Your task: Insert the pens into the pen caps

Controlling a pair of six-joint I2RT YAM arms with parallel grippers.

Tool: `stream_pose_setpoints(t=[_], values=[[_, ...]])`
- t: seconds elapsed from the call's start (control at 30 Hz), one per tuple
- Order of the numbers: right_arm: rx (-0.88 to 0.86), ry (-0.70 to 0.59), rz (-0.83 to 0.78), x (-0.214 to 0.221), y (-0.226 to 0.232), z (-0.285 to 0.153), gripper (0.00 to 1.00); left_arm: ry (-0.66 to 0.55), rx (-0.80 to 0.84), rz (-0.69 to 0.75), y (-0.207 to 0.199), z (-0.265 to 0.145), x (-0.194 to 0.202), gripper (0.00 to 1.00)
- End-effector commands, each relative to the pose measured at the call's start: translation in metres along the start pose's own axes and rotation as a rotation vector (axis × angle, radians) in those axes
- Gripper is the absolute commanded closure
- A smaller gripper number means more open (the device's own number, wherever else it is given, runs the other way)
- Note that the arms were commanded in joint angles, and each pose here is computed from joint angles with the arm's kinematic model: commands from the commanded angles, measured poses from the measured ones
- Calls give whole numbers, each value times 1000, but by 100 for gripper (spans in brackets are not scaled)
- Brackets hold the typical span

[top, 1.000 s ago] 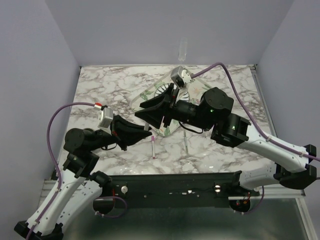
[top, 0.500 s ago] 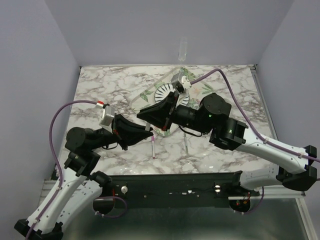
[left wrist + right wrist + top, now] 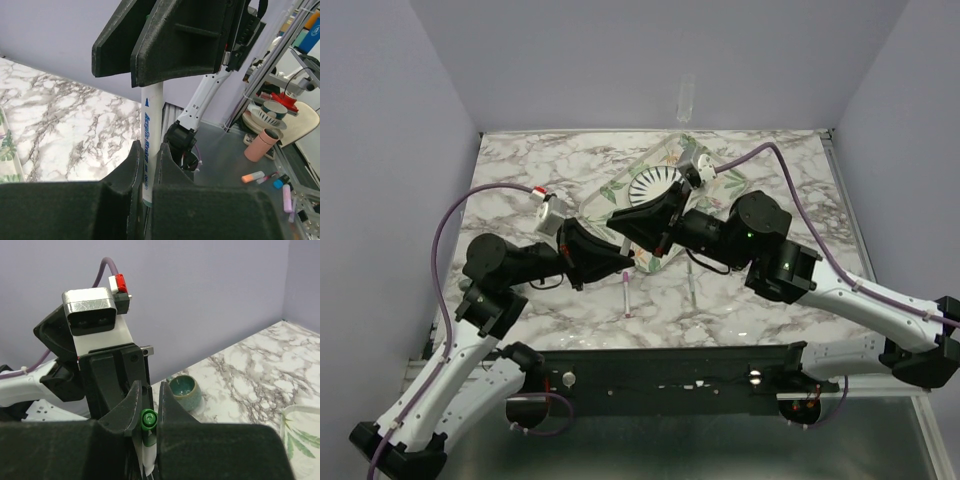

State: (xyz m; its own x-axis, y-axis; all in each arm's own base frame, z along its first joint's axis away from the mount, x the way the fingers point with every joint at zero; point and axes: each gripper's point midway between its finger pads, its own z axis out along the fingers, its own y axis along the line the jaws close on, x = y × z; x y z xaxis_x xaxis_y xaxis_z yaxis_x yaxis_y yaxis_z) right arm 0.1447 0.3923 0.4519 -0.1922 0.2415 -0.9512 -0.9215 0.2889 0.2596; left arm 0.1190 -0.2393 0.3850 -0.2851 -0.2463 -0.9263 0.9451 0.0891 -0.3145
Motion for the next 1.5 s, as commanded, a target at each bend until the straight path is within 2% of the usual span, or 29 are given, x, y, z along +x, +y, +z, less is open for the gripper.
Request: stream_pose_setpoints(t=[0.0, 0.2, 0.33, 0.7, 0.83, 0.97, 1.1, 1.27, 1.4, 1.47], values=[[4, 282, 21, 102, -8, -10, 99, -142, -80, 66, 10, 9, -51, 100], [33, 353, 78, 133, -14, -14, 99, -149, -161, 87, 29, 14, -62, 100], [30, 418, 97, 159, -16, -26, 99, -141, -160, 126, 31, 18, -70, 100], [-173, 694, 151, 216, 15, -64, 99, -82, -126, 203, 28, 32, -91, 100], [-270, 673, 160, 213, 30, -67, 99, -78, -76, 198, 19, 36, -96, 100], [-290, 745, 154, 218, 32, -74, 99, -85, -35, 230, 7, 34, -99, 100], [-362, 803, 192, 223, 44, -91, 99, -70, -88, 275, 9, 29, -103, 100], [-355, 905, 253, 230, 48, -108, 99, -66, -155, 331, 9, 19, -110, 100], [-256, 900, 241, 228, 36, -107, 99, -76, -199, 338, 12, 15, -115, 100], [-216, 919, 293, 227, 37, -106, 99, -87, -228, 337, 15, 12, -116, 100]])
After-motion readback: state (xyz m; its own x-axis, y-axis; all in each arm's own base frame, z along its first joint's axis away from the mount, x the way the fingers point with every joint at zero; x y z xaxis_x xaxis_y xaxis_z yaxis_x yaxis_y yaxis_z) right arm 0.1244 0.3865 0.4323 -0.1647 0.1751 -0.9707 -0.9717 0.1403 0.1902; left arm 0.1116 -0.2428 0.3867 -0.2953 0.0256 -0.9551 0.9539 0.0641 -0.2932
